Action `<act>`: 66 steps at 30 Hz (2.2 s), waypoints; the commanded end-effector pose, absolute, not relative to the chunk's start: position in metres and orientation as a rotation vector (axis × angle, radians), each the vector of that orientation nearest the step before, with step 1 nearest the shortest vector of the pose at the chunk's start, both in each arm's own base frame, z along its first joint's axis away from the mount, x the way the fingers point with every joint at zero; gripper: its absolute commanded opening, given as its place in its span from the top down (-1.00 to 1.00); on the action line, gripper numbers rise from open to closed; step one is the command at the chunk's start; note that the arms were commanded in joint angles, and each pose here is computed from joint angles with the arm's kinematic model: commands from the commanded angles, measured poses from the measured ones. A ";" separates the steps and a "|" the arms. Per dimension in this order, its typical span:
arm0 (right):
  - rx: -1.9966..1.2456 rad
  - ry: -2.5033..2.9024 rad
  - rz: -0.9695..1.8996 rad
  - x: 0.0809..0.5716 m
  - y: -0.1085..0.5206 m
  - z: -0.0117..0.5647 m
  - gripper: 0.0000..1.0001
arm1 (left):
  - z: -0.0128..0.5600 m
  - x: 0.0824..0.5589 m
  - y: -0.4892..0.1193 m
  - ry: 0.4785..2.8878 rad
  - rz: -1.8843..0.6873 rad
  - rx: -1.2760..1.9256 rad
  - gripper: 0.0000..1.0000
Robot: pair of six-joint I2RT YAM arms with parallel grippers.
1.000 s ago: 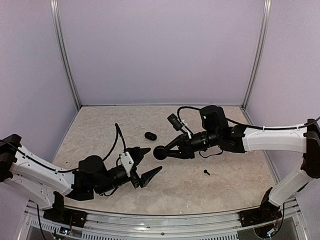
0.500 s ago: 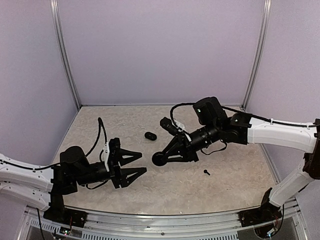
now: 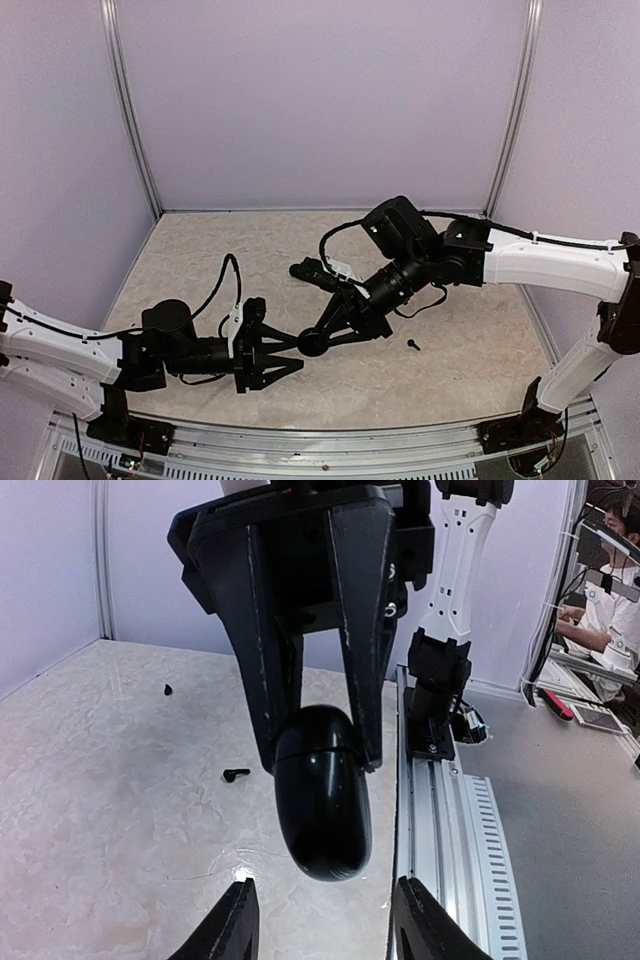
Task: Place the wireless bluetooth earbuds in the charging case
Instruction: Pass from the right arm to the left, then open the charging case.
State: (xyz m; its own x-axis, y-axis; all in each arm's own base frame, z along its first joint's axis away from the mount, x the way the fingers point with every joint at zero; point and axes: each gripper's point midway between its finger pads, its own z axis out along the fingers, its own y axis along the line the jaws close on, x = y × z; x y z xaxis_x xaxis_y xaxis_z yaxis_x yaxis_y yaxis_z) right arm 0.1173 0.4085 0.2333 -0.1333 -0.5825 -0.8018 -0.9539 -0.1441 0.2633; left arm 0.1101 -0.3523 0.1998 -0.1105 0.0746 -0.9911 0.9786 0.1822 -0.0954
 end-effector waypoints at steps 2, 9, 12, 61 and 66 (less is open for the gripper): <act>-1.766 1.697 1.223 0.107 0.414 0.239 0.87 | 0.217 0.108 -0.363 1.367 -1.149 1.075 0.09; -1.792 1.708 1.224 0.101 0.418 0.234 0.90 | 0.218 0.105 -0.369 1.348 -1.166 1.085 0.14; -1.799 1.711 1.221 0.101 0.418 0.233 0.90 | 0.219 0.104 -0.370 1.343 -1.175 1.086 0.17; -1.553 1.635 1.227 0.138 0.405 0.287 0.15 | 0.248 0.079 -0.366 1.135 -1.164 1.127 0.78; -1.569 1.545 1.321 0.125 0.400 0.299 0.02 | 0.253 0.083 -0.363 1.118 -1.132 1.102 0.78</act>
